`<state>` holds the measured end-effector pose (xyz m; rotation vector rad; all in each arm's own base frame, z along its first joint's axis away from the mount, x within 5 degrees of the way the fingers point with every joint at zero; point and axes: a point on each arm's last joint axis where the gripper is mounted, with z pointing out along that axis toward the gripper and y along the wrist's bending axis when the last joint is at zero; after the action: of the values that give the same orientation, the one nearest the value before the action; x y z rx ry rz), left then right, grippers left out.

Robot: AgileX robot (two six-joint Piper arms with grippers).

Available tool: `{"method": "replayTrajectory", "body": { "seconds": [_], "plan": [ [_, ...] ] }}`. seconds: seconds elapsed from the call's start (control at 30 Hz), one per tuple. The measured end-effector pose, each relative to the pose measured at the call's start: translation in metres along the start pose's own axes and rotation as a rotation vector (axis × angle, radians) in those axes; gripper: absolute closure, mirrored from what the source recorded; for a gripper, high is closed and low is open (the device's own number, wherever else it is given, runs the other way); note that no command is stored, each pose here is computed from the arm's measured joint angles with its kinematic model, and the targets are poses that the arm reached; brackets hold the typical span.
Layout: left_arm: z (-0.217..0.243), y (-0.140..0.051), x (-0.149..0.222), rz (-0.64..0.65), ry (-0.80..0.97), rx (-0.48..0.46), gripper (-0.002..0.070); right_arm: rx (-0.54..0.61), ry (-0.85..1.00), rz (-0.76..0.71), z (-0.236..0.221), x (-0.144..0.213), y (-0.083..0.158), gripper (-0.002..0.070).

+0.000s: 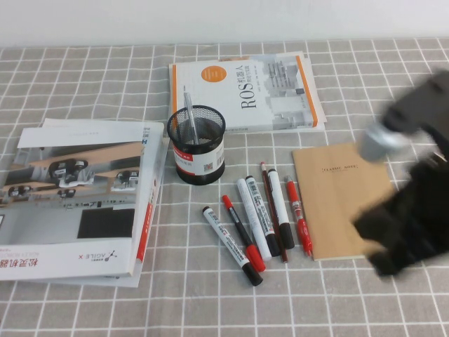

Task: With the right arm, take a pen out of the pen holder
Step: 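Take a marker out of the pen holder and lay it on the table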

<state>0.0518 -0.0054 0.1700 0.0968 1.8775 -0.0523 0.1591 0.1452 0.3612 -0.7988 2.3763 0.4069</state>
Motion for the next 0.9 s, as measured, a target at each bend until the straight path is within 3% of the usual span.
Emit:
{"method": "replayTrajectory", "body": {
  "seconds": [0.23,0.43,0.67,0.9],
  "plan": [
    [0.000,0.000,0.000,0.000,0.000,0.000,0.0678,0.000,0.048,0.000,-0.020,0.053,-0.003,0.0688],
    [0.000,0.000,0.000,0.000,0.000,0.000,0.0678,0.043,0.053,-0.023,-0.012,0.087,-0.011,0.0688],
    [0.000,0.000,0.000,0.000,0.000,0.000,0.0678,0.056,-0.095,-0.010,0.013,0.115,-0.017,0.0688],
    [0.000,0.000,0.000,0.000,0.000,0.000,0.0678,0.192,-0.299,0.208,0.023,0.151,-0.047,0.0688]
  ]
}}
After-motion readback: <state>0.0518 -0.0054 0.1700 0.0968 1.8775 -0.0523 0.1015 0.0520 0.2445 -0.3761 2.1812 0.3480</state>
